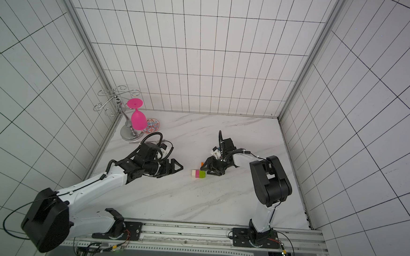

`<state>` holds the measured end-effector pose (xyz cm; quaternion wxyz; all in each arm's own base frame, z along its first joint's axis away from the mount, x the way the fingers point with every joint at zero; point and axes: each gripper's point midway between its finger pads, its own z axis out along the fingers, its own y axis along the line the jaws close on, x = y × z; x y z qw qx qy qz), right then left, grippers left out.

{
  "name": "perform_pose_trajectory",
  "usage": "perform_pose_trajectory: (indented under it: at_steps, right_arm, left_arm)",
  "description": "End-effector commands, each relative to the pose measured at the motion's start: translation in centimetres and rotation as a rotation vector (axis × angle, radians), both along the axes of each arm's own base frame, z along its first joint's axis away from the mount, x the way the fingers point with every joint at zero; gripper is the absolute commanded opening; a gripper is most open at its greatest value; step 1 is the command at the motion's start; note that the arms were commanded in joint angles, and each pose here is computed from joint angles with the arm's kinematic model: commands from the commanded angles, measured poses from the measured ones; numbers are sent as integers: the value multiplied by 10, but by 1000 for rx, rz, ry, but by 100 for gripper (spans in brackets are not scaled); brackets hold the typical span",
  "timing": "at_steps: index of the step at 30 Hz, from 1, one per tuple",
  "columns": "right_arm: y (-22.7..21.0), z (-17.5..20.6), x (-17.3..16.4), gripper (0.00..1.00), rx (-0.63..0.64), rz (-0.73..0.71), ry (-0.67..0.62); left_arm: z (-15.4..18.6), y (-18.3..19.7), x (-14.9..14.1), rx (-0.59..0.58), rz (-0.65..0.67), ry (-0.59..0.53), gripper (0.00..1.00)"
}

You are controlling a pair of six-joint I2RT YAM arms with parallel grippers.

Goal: Assemble the letter r with lego
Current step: Place the lego brick at the center of the board, then reset both arms

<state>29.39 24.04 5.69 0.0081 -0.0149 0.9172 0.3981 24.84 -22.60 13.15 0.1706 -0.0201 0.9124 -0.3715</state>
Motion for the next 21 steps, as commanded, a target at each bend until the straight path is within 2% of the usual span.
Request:
perform_pose_trajectory:
  at_steps: [1, 3, 6, 10, 11, 12, 16, 17, 18, 21]
  right_arm:
    - [-22, 37, 6, 59, -96, -46, -152]
    - [-39, 67, 14, 61, -167, -94, -296]
    - [-69, 111, 24, 65, -277, -191, -499]
    - [-133, 141, 36, 89, -507, -453, -691]
    - [-152, 144, 38, 95, -582, -534, -723]
    - [-169, 147, 39, 97, -645, -600, -750]
    - [-220, 150, 47, 93, -823, -784, -890]
    - [-227, 149, 50, 90, -838, -800, -935]
    - [-233, 146, 53, 93, -855, -807, -976]
    - [-248, 134, 59, 99, -906, -801, -1056]
  left_arm:
    - [37, 15, 14, 52, 66, -149, 94]
    - [61, 34, 24, 110, 150, -245, 98]
    - [100, 60, 38, 142, 266, -413, 98]
    - [130, 113, 53, 195, 469, -600, 99]
    - [133, 133, 58, 222, 549, -633, 99]
    - [134, 144, 61, 237, 573, -670, 98]
    - [138, 180, 75, 320, 649, -830, 99]
    - [135, 189, 77, 379, 658, -875, 99]
    - [130, 198, 79, 434, 675, -895, 99]
    - [111, 234, 87, 585, 769, -864, 99]
